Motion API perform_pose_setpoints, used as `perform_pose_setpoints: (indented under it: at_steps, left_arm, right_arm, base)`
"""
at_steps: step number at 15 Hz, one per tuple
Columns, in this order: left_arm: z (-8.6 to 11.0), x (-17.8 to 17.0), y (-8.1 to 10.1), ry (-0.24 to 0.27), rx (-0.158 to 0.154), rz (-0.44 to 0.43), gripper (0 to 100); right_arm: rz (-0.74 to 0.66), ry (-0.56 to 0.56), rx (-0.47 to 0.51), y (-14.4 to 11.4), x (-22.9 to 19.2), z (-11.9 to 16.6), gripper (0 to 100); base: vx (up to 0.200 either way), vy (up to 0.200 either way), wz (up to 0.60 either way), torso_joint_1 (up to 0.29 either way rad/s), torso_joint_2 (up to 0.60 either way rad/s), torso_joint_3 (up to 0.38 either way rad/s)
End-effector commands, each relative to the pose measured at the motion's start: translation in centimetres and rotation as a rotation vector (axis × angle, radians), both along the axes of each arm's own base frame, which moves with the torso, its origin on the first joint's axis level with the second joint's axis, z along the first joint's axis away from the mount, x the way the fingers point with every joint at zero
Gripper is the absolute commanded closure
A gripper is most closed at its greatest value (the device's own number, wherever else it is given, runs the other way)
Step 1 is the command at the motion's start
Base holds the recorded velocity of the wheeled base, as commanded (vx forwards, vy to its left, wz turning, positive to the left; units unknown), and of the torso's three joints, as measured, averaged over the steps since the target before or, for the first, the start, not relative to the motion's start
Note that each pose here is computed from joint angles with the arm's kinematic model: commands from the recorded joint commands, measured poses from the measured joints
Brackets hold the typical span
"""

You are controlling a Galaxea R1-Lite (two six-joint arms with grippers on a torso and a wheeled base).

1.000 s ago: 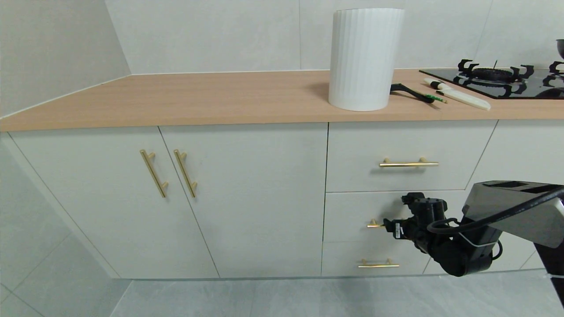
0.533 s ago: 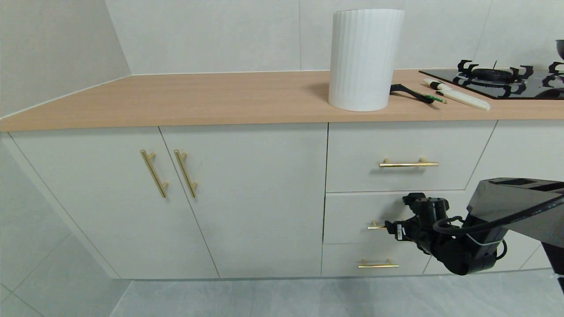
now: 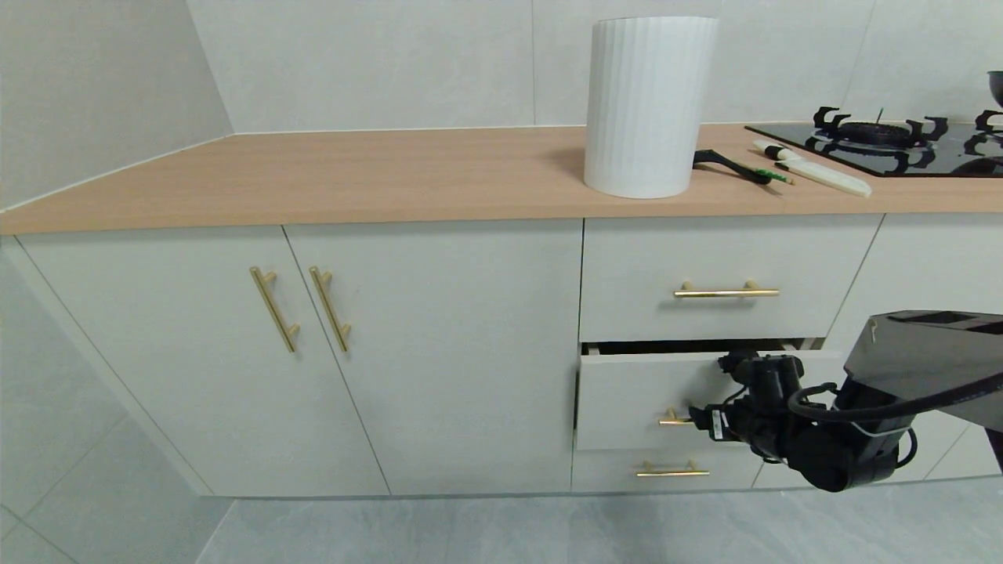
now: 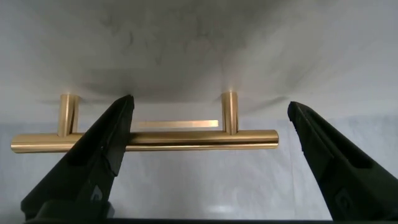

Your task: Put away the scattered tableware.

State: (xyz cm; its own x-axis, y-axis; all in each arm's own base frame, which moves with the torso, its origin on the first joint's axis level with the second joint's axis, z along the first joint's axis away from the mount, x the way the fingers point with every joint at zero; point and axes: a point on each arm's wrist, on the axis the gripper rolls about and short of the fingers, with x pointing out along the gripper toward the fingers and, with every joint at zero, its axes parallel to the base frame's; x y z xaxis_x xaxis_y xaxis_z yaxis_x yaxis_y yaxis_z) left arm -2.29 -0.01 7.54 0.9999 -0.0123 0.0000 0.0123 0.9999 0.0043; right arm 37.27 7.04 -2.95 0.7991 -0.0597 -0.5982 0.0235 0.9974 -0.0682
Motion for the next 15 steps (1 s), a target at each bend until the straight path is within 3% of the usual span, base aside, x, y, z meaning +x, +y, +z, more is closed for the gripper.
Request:
perform_pose_setpoints:
  at_steps: [1, 4, 6, 8, 12, 15]
  left_arm:
    - [0.0, 0.0, 0.0, 0.002, 0.000, 0.000, 0]
    - [0.0, 0.0, 0.0, 0.002, 0.000, 0.000, 0]
    - [0.0, 0.0, 0.0, 0.002, 0.000, 0.000, 0]
    - [0.0, 0.0, 0.0, 0.002, 0.000, 0.000, 0]
    - [0.0, 0.0, 0.0, 0.002, 0.000, 0.000, 0]
    - [0.0, 0.0, 0.0, 0.002, 0.000, 0.000, 0]
  right_arm:
    - [0.055, 0.008, 0.030, 0.2, -2.5, 5.1, 0]
    - [0.118, 0.030, 0.061, 0.0, -5.5, 11.1, 0]
    - [0.145, -0.040, 0.086, 0.0, -7.3, 14.9, 0]
    - [0.172, -0.090, 0.100, 0.7, -8.3, 16.6, 0]
    - [0.175, -0.069, 0.091, 1.6, -6.7, 14.0, 0]
    - [0.115, -0.131, 0.071, 2.2, -4.2, 10.7, 0]
  base:
    - [0.000, 0.000, 0.00, 0.000, 0.00, 0.000]
    - [0.000, 0.000, 0.00, 0.000, 0.00, 0.000]
    - [0.000, 0.000, 0.00, 0.000, 0.00, 0.000]
    - [0.000, 0.000, 0.00, 0.000, 0.00, 0.000]
    - [0.000, 0.000, 0.00, 0.000, 0.00, 0.000]
    - [0.000, 0.000, 0.00, 0.000, 0.00, 0.000]
